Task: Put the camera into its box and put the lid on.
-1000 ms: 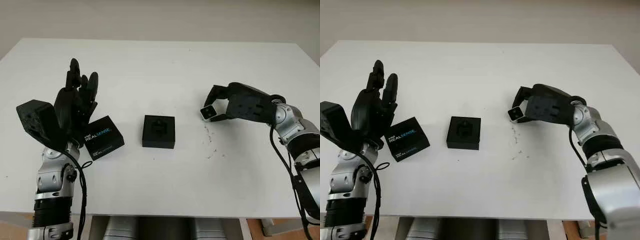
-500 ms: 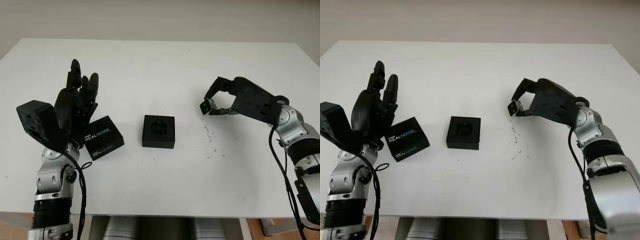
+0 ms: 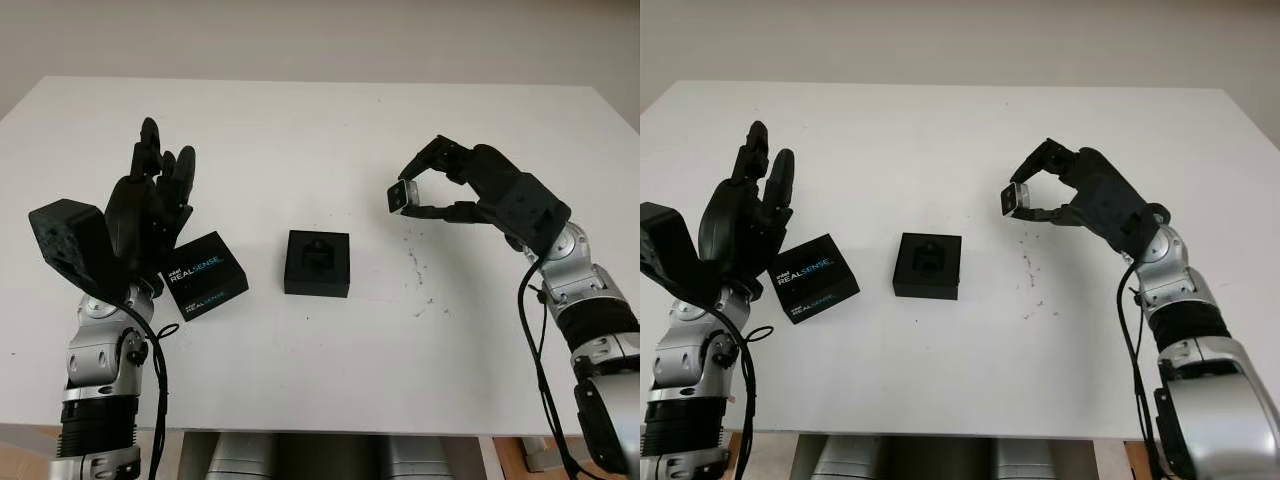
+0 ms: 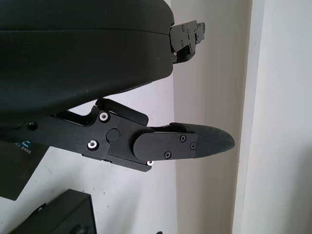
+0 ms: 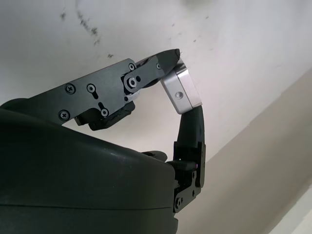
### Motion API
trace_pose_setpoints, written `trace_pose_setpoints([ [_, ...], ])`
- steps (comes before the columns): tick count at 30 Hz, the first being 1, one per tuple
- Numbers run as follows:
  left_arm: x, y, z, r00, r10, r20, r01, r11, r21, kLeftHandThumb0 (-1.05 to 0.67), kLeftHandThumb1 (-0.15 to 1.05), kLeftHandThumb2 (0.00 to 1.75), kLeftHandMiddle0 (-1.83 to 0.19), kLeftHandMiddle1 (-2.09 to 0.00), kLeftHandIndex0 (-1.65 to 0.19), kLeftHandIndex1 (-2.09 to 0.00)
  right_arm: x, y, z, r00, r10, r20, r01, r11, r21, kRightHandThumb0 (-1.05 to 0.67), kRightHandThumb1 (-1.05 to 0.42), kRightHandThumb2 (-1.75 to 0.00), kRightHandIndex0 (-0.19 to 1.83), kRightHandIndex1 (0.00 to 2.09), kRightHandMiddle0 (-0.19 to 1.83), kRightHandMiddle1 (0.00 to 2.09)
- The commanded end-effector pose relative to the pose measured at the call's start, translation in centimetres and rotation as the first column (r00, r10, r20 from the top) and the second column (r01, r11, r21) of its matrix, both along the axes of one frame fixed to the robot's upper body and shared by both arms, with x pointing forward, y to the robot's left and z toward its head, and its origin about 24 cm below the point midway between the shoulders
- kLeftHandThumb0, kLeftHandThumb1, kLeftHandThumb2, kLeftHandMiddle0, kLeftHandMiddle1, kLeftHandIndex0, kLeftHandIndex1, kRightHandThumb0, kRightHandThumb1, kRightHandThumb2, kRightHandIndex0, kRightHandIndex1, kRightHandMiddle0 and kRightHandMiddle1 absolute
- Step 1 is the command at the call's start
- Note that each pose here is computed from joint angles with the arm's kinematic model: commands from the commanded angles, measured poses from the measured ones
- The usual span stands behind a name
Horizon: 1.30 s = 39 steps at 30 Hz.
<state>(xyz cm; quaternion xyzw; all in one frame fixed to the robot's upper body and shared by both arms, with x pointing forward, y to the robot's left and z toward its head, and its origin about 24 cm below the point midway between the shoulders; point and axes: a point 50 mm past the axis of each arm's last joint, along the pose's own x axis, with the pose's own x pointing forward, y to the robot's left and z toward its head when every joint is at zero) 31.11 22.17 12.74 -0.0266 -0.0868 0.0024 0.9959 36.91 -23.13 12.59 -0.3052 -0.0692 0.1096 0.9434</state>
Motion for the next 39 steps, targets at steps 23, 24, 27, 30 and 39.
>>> trace_pose_setpoints([
  [23, -0.2, 0.5, 0.5, 1.000, 0.012, 0.009, -0.012, 1.000, 0.024, -0.64, 1.05, 0.38, 0.19, -0.04, 0.19, 0.00, -2.7, 9.0, -3.0, 0.980, 0.190, -0.064, -0.135, 0.859, 0.493, -0.43, -0.92, -0.05, 0.23, 0.04, 0.28, 1.79],
  [24, -0.2, 0.5, 0.5, 1.000, 0.011, 0.008, -0.012, 1.000, 0.024, -0.64, 1.05, 0.39, 0.19, -0.03, 0.19, 0.00, -2.7, 9.2, -3.1, 0.978, 0.197, -0.069, -0.137, 0.855, 0.499, -0.42, -0.92, -0.05, 0.23, 0.04, 0.28, 1.79],
  [27, -0.2, 0.6, 0.4, 1.000, 0.011, 0.005, -0.011, 1.000, 0.024, -0.64, 1.05, 0.39, 0.19, -0.02, 0.19, 0.00, -2.8, 9.5, -3.4, 0.975, 0.208, -0.078, -0.141, 0.850, 0.507, -0.42, -0.92, -0.05, 0.23, 0.04, 0.29, 1.78],
  [30, -0.3, 0.6, 0.4, 1.000, 0.008, 0.007, -0.008, 1.000, 0.018, -0.63, 1.05, 0.40, 0.19, -0.01, 0.19, 0.00, -2.9, 10.0, -3.8, 0.969, 0.228, -0.101, -0.143, 0.840, 0.523, -0.42, -0.92, -0.05, 0.22, 0.04, 0.31, 1.77],
  [39, -0.3, 0.8, 0.4, 1.000, 0.012, 0.011, -0.012, 1.000, 0.025, -0.64, 1.05, 0.39, 0.19, -0.01, 0.19, 0.00, -3.0, 10.6, -4.9, 0.957, 0.248, -0.152, -0.136, 0.845, 0.517, -0.42, -0.92, -0.05, 0.20, 0.03, 0.28, 1.82],
])
